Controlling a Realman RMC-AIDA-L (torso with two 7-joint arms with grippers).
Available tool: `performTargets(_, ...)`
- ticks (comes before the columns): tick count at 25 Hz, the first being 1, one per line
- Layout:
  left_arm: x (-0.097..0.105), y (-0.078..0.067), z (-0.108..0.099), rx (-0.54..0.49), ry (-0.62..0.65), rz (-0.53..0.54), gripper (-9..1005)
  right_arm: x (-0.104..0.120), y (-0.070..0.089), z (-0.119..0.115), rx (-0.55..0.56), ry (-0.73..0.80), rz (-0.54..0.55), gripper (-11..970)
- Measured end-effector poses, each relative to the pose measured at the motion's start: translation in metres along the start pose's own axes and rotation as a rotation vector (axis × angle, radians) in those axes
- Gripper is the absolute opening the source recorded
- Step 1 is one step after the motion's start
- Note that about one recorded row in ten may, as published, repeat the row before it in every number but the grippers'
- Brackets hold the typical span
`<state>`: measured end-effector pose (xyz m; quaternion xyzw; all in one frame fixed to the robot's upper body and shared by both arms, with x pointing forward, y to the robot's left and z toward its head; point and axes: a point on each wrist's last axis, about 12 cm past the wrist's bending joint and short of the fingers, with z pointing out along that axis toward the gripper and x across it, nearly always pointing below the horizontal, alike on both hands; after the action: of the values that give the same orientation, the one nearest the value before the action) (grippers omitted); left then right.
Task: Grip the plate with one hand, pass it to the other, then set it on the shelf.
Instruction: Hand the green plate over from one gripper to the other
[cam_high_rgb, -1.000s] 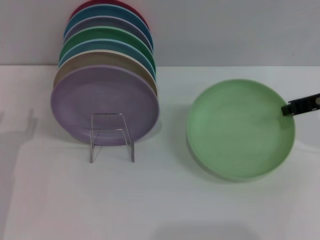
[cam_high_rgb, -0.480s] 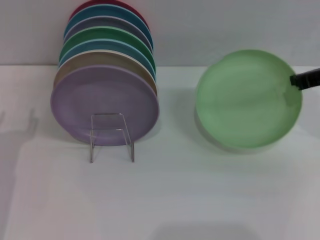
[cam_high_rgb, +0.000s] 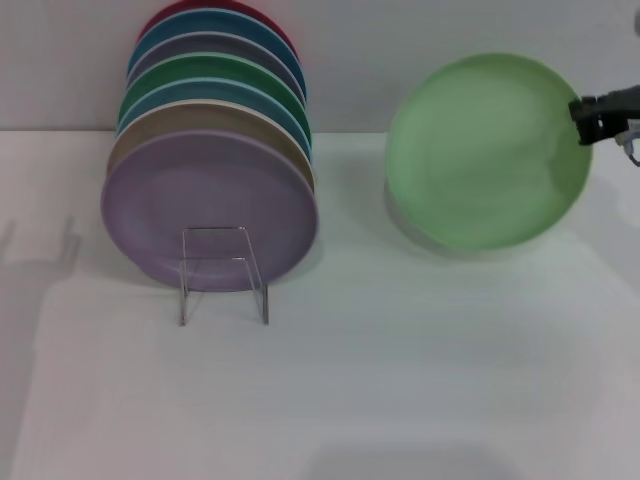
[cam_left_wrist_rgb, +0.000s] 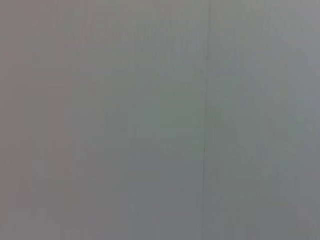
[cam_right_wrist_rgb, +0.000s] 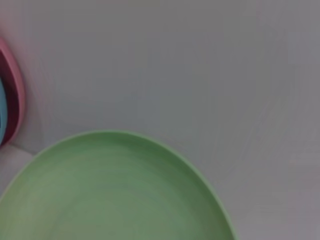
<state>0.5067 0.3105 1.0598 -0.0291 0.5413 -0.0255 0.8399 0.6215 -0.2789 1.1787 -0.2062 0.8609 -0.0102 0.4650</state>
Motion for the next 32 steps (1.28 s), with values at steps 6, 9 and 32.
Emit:
performTargets(6, 0.0, -0.001, 0.001, 0.002, 0.003, -0.001, 738, 0.0, 0.019, 0.008, 0.041, -0.116, -0.059, 16)
performTargets(9, 0.0, -0.001, 0.001, 0.002, 0.003, -0.001, 739, 0.002, 0.025, 0.008, 0.061, -0.164, -0.069, 16)
performTargets(32, -0.002, 0.006, -0.025, -0.033, 0.009, -0.008, 738, 0.071, 0.062, 0.014, 0.264, -0.551, -0.065, 16)
